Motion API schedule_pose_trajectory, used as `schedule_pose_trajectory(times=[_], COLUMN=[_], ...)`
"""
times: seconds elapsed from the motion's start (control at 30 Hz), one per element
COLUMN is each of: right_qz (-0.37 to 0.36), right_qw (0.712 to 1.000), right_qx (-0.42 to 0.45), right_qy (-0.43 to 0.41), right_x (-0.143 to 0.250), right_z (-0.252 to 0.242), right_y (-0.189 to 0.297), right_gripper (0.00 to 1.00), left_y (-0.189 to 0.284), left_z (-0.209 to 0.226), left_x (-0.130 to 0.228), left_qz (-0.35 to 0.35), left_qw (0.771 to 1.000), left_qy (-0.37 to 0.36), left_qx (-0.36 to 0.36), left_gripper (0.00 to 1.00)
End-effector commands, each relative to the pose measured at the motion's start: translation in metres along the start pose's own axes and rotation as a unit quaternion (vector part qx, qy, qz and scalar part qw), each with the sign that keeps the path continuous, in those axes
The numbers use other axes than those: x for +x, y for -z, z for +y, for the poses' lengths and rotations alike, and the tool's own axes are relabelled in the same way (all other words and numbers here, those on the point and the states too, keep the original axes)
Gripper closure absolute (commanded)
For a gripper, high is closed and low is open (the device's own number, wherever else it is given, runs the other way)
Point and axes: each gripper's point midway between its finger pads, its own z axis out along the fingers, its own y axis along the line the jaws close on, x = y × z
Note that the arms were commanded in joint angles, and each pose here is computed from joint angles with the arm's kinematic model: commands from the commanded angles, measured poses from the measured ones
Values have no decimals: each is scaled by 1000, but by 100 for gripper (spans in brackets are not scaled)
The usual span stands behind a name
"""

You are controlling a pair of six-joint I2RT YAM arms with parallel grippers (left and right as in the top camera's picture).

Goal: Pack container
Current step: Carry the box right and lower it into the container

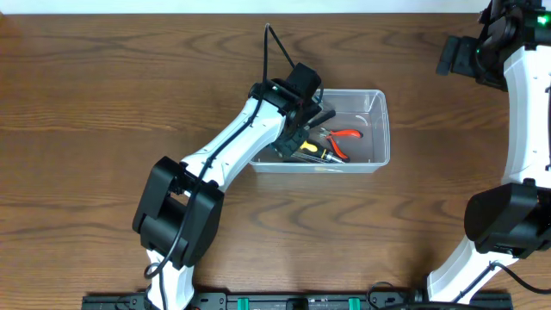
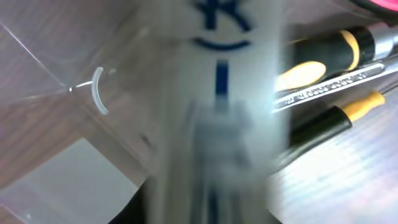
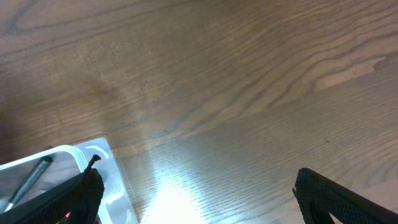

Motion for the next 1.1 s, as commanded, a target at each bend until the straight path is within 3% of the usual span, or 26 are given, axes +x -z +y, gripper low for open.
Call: schedule_pose_trajectory(times=[0.0, 0.2, 0.67, 0.87, 1.07], right_qz=[-7, -7, -7, -7, -7], right_qw=[1000, 1000, 1000, 1000, 1000], right_qx=[-1, -1, -1, -1, -1], right_qy=[-8, -8, -8, -8, -8], right_x=[-3, -3, -3, -3, -3], right_z=[0, 0, 0, 0, 0], right_y=[4, 4, 4, 4, 4], right_gripper=[1, 1, 1, 1, 1], left_y=[-1, -1, 10, 46, 112], left_z=[7, 7, -25, -41, -23], left_x=[-3, -5, -10, -24, -38], left_qz=[1, -4, -12, -65, -160], left_qw=[1000, 1000, 999, 997, 987], left_qy=[-5, -4, -35, -27, 22], left_qx=[-18, -19, -10, -11, -22], left_gripper=[77, 70, 70, 68, 60])
